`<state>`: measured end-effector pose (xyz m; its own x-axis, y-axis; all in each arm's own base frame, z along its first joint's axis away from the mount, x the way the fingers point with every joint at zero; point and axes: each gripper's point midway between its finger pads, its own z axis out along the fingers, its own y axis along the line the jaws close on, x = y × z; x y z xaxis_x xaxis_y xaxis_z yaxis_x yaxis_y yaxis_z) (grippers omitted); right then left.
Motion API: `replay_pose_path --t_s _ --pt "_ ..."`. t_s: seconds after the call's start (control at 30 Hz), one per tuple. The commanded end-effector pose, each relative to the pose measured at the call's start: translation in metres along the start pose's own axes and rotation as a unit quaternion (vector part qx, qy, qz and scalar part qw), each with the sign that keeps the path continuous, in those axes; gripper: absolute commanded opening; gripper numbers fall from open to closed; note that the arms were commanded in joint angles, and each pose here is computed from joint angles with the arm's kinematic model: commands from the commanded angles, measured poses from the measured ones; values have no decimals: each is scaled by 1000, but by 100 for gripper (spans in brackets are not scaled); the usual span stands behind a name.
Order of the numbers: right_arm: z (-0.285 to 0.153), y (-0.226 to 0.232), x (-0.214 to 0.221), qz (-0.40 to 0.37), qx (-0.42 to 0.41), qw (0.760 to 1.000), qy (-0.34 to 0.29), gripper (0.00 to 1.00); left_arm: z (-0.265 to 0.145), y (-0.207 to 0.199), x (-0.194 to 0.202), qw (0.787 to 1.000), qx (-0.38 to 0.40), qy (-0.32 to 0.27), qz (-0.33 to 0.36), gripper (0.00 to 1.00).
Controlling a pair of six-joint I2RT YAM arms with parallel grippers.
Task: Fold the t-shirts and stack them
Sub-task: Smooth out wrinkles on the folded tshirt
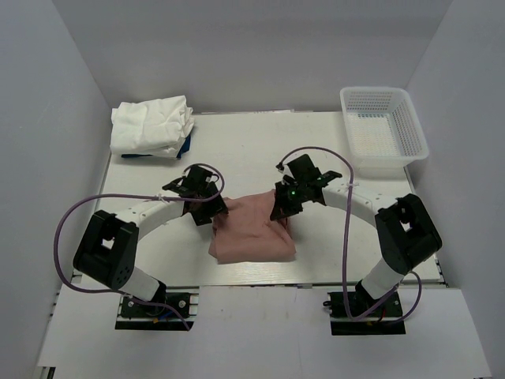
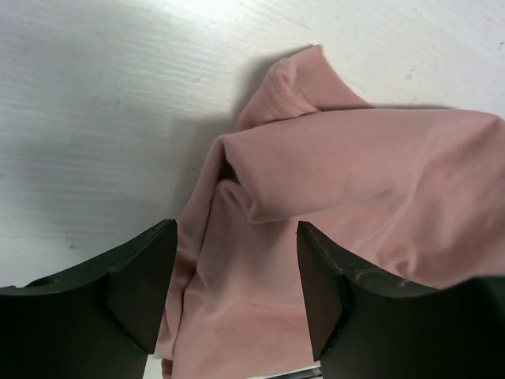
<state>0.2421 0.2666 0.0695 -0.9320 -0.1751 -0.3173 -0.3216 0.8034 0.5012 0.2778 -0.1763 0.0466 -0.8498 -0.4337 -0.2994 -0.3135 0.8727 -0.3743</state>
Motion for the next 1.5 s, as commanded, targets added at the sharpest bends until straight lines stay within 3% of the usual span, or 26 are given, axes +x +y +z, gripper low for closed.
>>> replay_pose_path --t_s 0.0,0.23,0.63,0.73,0.97,1.13,1.17,1.23,1.27,1.47 --pt "-16 50 -24 -29 -119 992 -34 0 0 -3 0 1000 14 -4 -15 72" --pt "-32 64 -25 0 -201 978 -63 0 -3 0 4 999 18 -7 -26 71" --pt "-4 -17 14 85 -179 977 -82 0 4 2 7 1000 13 3 -26 67" --pt "-2 -29 7 74 -160 980 -87 27 3 -3 3 999 20 -3 -26 64" --pt "-33 -29 -25 -8 -101 987 -127 60 5 -2 5 1000 16 1 -26 63" --pt "-46 -33 -11 -54 -64 989 -123 66 3 -8 -1 999 23 -5 -26 63" --pt "-43 -37 -3 -52 -56 990 -114 74 3 -8 -1 999 23 -5 -26 63" --pt "-39 -37 6 -71 -56 991 -102 74 3 -8 -1 999 23 -5 -26 63" --pt "-39 -36 7 -75 -56 990 -101 89 3 -8 -1 999 23 -5 -26 63" --pt "-21 -25 21 -100 -67 990 -69 89 3 -9 1 999 26 -1 -26 62"
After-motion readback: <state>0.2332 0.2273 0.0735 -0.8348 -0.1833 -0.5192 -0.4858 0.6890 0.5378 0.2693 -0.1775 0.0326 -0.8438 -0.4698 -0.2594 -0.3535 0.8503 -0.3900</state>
